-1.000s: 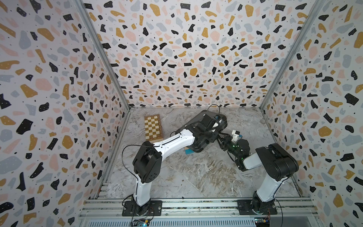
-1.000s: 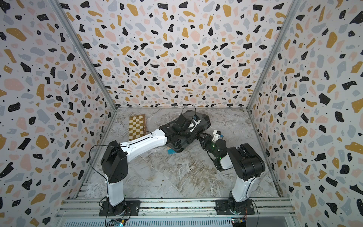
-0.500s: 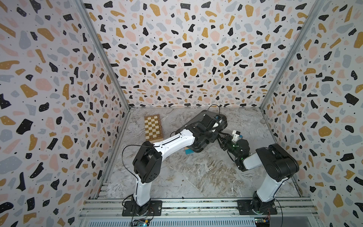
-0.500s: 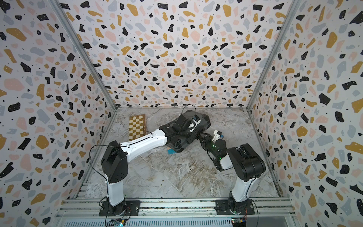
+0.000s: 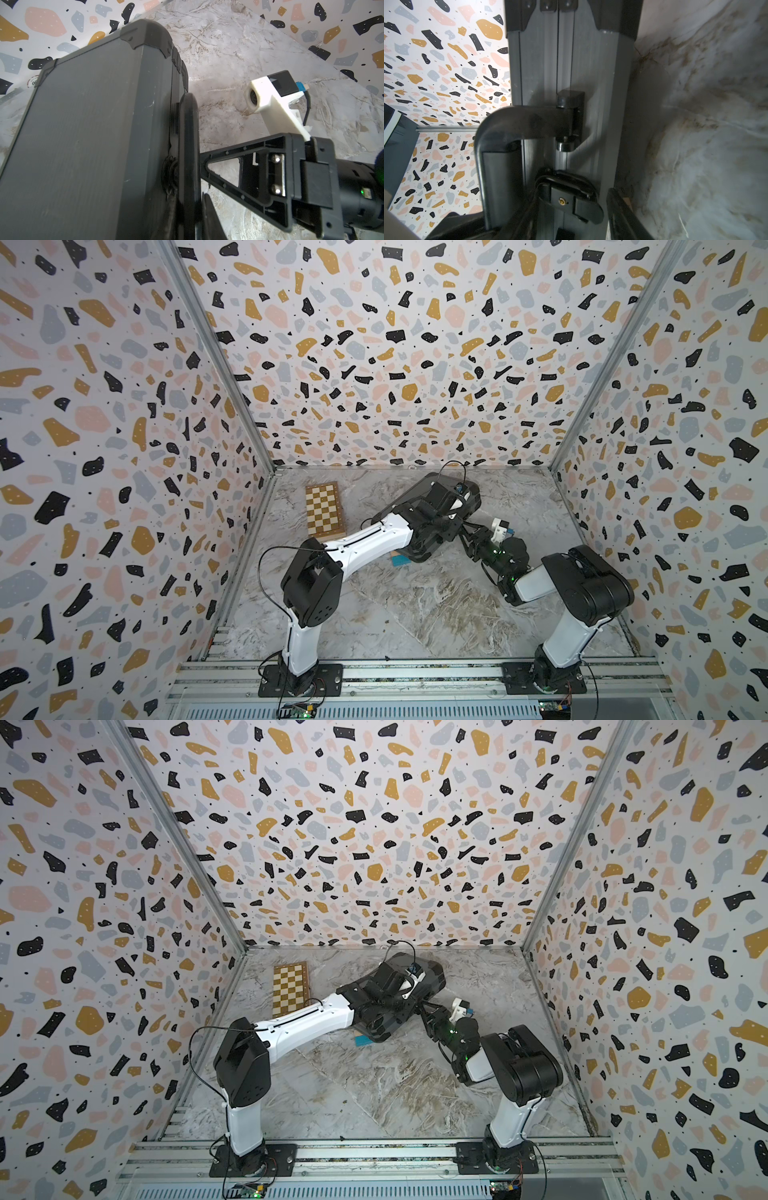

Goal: Open the poker set cases
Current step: Open the fastener on the poker set case.

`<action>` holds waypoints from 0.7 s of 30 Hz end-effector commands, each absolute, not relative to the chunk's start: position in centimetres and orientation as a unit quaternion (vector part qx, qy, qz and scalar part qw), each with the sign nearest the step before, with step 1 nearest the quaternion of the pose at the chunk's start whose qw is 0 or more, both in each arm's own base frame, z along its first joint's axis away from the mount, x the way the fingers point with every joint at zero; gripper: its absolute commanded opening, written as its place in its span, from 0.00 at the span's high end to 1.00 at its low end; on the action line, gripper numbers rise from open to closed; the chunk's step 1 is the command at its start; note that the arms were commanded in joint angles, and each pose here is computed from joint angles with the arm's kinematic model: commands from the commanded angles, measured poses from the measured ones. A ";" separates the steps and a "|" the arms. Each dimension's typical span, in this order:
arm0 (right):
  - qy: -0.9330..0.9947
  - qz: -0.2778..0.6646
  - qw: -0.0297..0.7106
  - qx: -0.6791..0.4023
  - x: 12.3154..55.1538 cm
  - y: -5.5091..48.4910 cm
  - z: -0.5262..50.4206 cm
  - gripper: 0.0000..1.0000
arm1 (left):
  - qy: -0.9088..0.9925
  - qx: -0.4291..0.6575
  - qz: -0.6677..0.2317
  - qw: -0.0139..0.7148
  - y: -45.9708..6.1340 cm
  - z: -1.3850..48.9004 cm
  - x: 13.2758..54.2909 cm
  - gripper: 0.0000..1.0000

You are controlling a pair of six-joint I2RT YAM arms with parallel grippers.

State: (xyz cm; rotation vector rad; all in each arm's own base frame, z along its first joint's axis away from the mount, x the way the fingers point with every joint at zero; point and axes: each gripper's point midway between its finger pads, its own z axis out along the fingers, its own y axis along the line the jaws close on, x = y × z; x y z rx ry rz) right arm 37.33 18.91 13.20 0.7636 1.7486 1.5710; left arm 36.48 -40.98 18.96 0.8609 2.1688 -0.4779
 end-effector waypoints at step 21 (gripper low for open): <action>0.649 0.615 0.355 0.272 36.4 19.6 15.7 0.39 | 0.729 0.258 -0.270 0.573 -42.1 36.5 38.8 1.00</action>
